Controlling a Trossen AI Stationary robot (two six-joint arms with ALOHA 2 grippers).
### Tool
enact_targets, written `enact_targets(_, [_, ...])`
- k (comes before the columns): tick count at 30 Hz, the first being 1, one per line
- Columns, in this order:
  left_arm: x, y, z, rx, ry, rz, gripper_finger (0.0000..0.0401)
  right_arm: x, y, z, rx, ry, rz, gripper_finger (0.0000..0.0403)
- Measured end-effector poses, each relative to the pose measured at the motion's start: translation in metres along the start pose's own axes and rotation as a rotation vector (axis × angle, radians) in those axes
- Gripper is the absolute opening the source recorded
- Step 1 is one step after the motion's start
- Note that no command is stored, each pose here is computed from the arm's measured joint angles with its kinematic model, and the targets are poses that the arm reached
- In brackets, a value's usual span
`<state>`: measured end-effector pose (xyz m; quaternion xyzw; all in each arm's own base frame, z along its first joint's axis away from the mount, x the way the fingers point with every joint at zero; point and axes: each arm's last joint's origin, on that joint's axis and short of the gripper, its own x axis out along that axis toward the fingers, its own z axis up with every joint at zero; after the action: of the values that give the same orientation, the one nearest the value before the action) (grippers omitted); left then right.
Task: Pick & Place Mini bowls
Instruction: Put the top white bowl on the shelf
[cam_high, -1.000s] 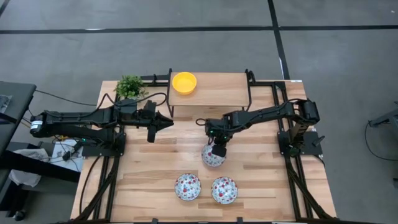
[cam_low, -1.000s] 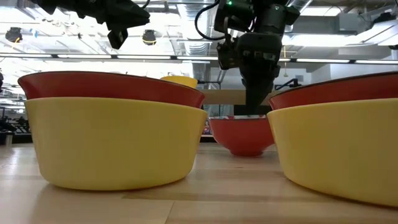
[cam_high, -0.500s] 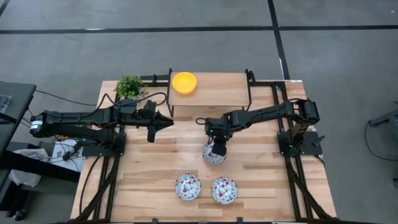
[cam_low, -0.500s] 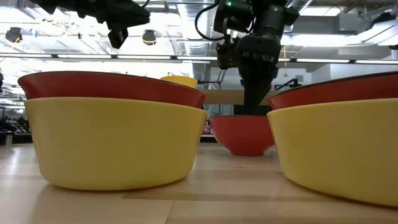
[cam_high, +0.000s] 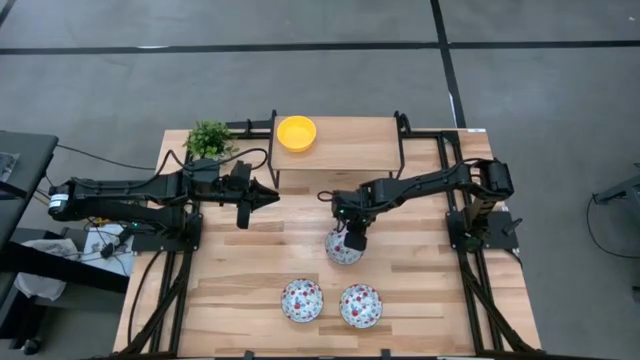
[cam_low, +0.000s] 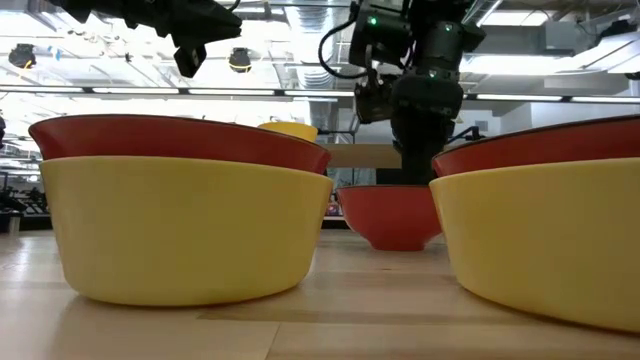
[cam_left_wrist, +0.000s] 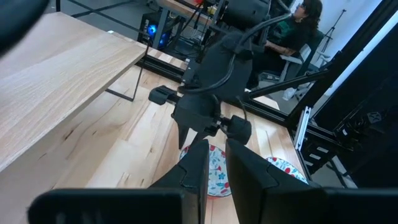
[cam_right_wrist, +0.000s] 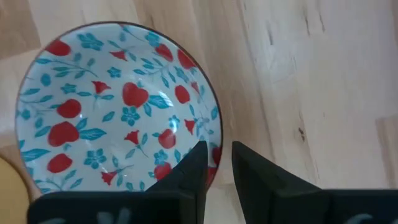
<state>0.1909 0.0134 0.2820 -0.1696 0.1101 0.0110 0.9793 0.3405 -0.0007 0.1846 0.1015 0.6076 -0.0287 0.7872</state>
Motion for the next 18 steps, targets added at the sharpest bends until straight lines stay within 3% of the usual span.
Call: enact_targets(18, [0.0001, -0.0002, 0.0008, 0.001, -0.007, -0.002, 0.0053, 0.0011, 0.0010, 0.0005, 0.000, -0.009, 0.029, 0.0061])
